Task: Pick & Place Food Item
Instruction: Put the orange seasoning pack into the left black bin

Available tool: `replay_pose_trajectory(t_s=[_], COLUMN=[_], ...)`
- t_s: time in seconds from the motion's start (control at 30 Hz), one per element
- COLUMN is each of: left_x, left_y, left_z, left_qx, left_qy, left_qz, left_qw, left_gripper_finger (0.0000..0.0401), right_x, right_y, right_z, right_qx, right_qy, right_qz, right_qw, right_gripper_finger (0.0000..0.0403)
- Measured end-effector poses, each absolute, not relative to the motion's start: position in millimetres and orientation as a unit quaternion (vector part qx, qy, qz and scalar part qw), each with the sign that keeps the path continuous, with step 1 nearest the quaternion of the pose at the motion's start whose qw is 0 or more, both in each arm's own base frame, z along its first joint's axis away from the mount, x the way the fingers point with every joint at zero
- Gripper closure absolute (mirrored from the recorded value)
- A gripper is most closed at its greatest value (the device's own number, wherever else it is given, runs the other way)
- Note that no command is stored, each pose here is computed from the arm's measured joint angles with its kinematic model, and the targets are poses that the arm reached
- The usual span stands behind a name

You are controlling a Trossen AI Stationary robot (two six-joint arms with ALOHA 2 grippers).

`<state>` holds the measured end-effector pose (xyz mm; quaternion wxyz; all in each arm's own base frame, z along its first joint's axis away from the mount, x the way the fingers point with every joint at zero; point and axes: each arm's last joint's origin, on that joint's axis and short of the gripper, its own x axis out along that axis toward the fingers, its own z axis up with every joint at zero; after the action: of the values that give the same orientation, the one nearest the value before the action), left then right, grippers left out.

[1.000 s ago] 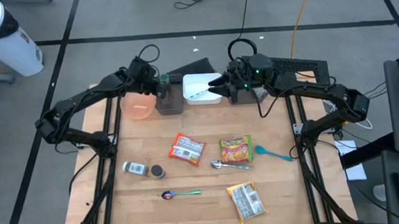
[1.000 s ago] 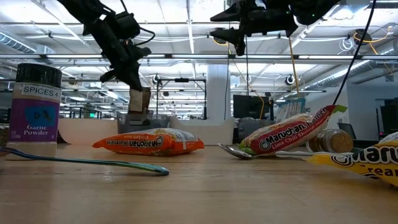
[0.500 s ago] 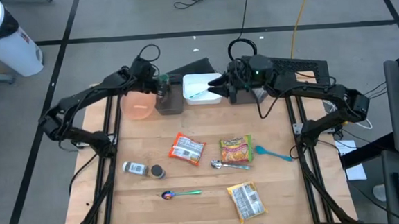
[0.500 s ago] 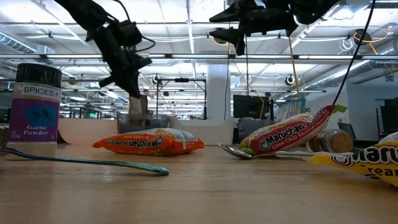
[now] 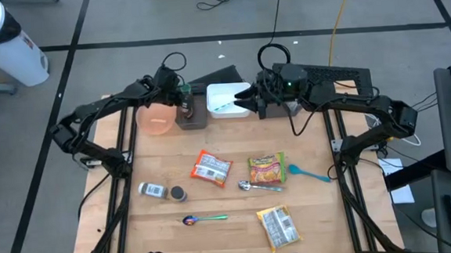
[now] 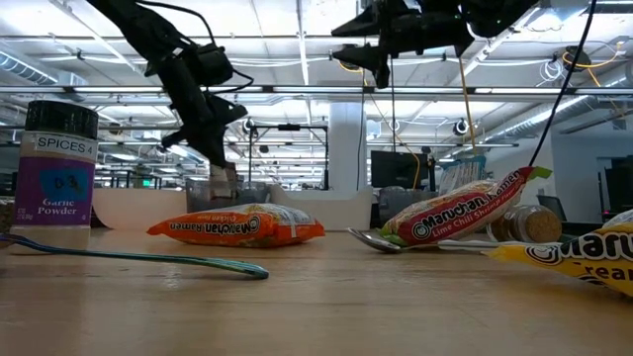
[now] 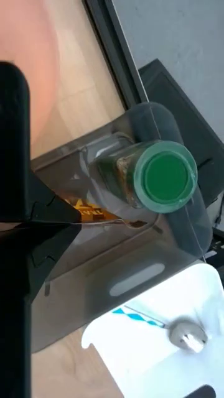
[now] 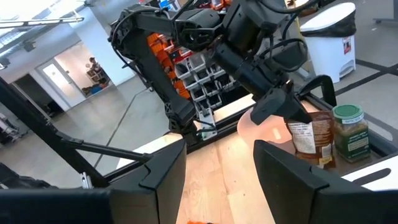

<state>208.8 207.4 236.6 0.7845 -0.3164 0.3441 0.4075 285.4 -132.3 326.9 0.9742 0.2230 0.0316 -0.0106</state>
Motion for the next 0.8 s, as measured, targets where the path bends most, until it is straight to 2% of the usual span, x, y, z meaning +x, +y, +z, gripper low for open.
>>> replay_pose_trajectory(t_s=[0.4, 0.8], left_x=[213, 213], left_y=[203, 187], left_z=[236, 203], left_qx=[-0.275, -0.300], left_qy=[0.359, 0.355], left_qz=[0.428, 0.432], left_qw=[0.783, 0.773], left_gripper_finger=[0.0400, 0.0400], right_x=[285, 285], right_y=[-132, -132], right_z=[327, 327], right_qx=[0.218, 0.227], right_qy=[0.031, 0.031], right_qz=[-0.011, -0.011], right_qw=[0.975, 0.973], right_gripper_finger=[0.0222, 0.0222])
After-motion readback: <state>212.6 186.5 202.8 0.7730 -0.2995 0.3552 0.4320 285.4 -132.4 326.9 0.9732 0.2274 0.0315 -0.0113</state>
